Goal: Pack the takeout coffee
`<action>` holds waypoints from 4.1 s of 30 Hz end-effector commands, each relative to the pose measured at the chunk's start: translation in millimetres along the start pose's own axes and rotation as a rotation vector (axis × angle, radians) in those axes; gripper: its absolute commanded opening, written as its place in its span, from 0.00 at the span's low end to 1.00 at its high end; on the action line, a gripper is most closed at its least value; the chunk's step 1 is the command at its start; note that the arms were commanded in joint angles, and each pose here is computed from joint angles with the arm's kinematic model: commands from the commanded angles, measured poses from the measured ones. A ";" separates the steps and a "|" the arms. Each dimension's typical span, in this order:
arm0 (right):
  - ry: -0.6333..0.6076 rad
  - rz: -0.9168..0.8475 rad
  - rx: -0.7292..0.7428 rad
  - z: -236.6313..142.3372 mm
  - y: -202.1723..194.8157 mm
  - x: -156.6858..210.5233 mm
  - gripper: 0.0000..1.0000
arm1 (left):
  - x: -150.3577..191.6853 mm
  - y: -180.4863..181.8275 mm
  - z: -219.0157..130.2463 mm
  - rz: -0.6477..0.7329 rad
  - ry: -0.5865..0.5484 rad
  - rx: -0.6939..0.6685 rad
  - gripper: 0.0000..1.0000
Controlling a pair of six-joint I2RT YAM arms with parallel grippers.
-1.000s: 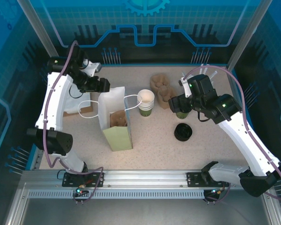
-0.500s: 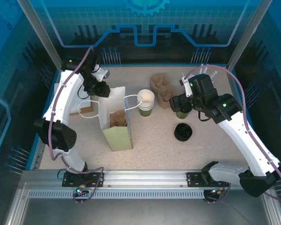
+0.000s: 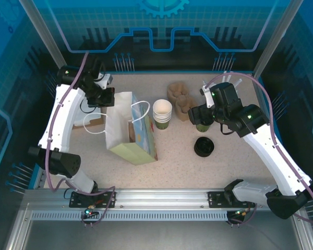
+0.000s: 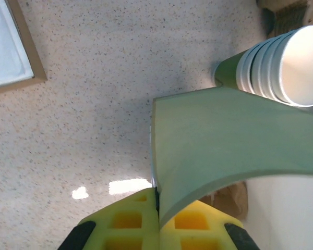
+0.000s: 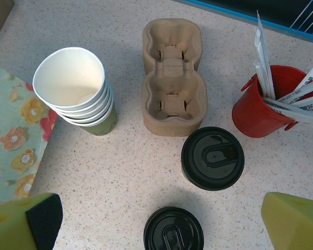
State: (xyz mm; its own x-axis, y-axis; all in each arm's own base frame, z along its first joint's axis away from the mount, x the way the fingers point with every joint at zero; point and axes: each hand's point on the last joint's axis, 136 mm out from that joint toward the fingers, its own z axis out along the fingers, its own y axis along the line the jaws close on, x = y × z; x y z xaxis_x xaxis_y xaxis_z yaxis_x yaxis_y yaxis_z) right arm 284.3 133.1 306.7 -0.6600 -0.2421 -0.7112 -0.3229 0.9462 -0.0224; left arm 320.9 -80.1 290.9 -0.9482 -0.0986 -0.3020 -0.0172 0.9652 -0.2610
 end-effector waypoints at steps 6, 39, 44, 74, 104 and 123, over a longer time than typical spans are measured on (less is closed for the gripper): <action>0.000 0.032 -0.015 5.4 0.7 -1.9 1.00 | 18.0 9.2 6.2 -0.202 0.061 -0.051 0.03; 0.321 0.188 0.103 29.6 -59.0 90.2 1.00 | -2.9 -13.7 51.6 0.230 0.131 0.108 0.43; 0.375 0.193 0.153 60.5 -67.3 104.9 1.00 | -6.8 -21.8 47.1 0.272 0.094 0.132 0.36; 0.464 0.242 0.125 172.8 -78.5 87.2 1.00 | -2.6 -28.3 48.8 0.328 0.112 0.139 0.38; 0.565 0.226 0.096 201.5 -76.7 96.0 0.91 | -0.5 -31.5 48.7 0.334 0.118 0.131 0.36; 0.458 0.186 0.103 121.3 -70.8 57.6 0.81 | 1.7 -33.8 41.3 0.234 0.083 0.129 0.34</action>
State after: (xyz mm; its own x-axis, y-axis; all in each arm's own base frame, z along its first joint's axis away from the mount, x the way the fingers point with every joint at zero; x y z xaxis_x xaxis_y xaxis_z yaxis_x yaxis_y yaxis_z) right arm 365.2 77.0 136.3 -0.9595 -0.0968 -0.2645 -0.0965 0.9952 -0.0140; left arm 341.0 -117.6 247.5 -0.9499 0.1745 -0.2593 0.2497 0.9227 -0.2937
